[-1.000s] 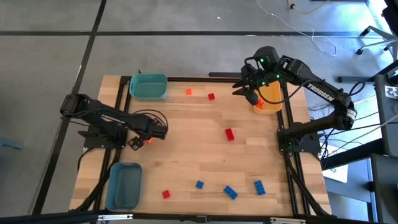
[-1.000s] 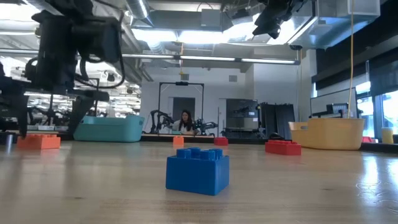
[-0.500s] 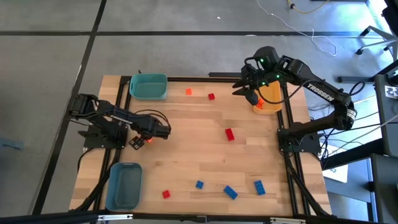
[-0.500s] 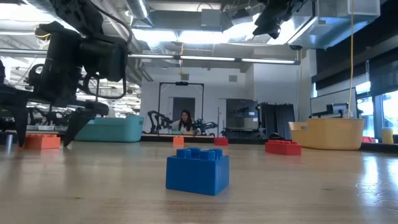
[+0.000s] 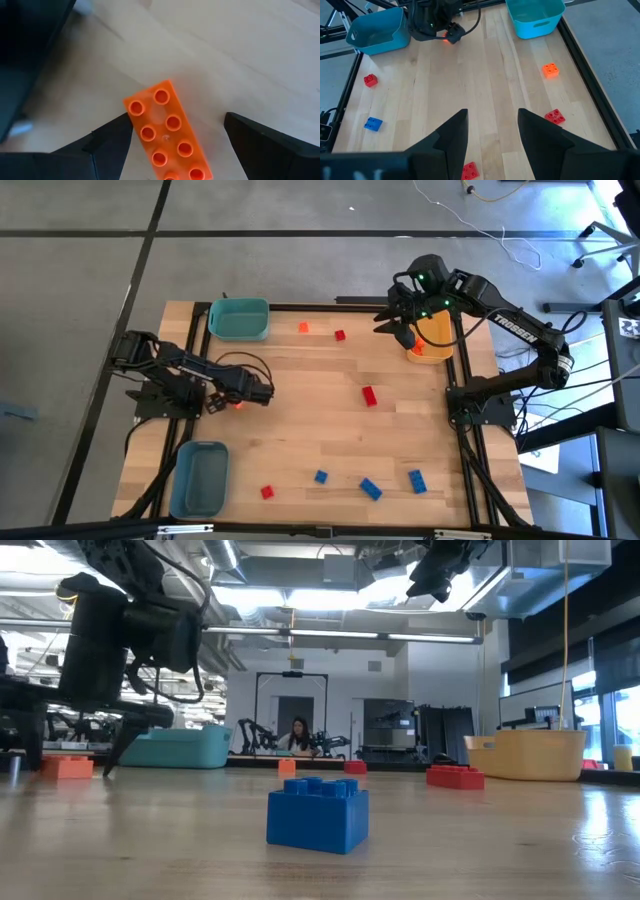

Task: Sort & place blocks by color
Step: Put the orange game piece into the yellow bin

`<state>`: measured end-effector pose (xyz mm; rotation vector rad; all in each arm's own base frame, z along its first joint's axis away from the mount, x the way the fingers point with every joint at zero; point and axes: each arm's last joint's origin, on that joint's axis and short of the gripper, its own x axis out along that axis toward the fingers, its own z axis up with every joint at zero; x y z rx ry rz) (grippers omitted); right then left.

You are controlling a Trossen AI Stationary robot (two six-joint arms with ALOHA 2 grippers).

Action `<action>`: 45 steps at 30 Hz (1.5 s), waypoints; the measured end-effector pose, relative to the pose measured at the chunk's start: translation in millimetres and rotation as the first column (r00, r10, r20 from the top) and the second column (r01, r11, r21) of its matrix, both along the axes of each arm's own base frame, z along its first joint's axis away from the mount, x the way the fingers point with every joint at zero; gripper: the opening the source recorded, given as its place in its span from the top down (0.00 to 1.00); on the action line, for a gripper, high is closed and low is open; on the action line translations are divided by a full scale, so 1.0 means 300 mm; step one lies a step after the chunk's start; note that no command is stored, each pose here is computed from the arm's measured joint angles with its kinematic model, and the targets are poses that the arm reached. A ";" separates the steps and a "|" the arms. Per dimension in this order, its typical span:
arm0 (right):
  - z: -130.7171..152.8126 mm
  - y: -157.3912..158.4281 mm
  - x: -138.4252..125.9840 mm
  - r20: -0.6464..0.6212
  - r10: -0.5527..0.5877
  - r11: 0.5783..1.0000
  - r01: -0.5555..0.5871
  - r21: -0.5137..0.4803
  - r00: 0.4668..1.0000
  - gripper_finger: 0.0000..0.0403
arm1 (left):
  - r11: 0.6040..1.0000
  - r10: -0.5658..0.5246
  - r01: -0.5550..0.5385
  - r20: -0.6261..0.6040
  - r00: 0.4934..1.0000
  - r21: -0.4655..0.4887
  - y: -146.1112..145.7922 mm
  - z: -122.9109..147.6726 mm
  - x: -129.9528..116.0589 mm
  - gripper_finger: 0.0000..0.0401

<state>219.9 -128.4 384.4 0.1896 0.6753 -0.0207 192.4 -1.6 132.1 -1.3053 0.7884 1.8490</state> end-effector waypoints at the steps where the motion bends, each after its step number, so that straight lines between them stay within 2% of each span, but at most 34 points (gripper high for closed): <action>1: 0.000 0.000 0.000 0.000 0.000 1.000 0.000 0.000 1.000 0.57 | 1.000 -0.021 0.021 -0.004 1.000 0.002 0.001 0.000 0.000 0.22; 9: 0.000 0.000 0.000 0.000 0.000 1.000 0.000 0.000 1.000 0.57 | 0.988 -0.155 0.156 -0.034 0.987 0.002 0.003 0.000 0.000 0.22; 33: 0.000 0.000 0.000 0.001 0.000 1.000 0.000 -0.001 1.000 0.57 | 0.988 -0.153 0.153 0.014 0.988 0.019 -0.024 -0.005 0.011 0.24; 40: 0.001 0.000 0.000 0.001 0.000 1.000 0.000 -0.001 1.000 0.57 | 0.992 -0.120 0.119 0.021 0.993 0.032 -0.026 -0.014 0.002 0.25; 45: 0.001 0.000 0.000 0.001 0.000 1.000 0.000 -0.001 1.000 0.57 | 0.998 -0.069 0.070 0.032 0.997 -0.006 -0.030 -0.033 -0.016 0.26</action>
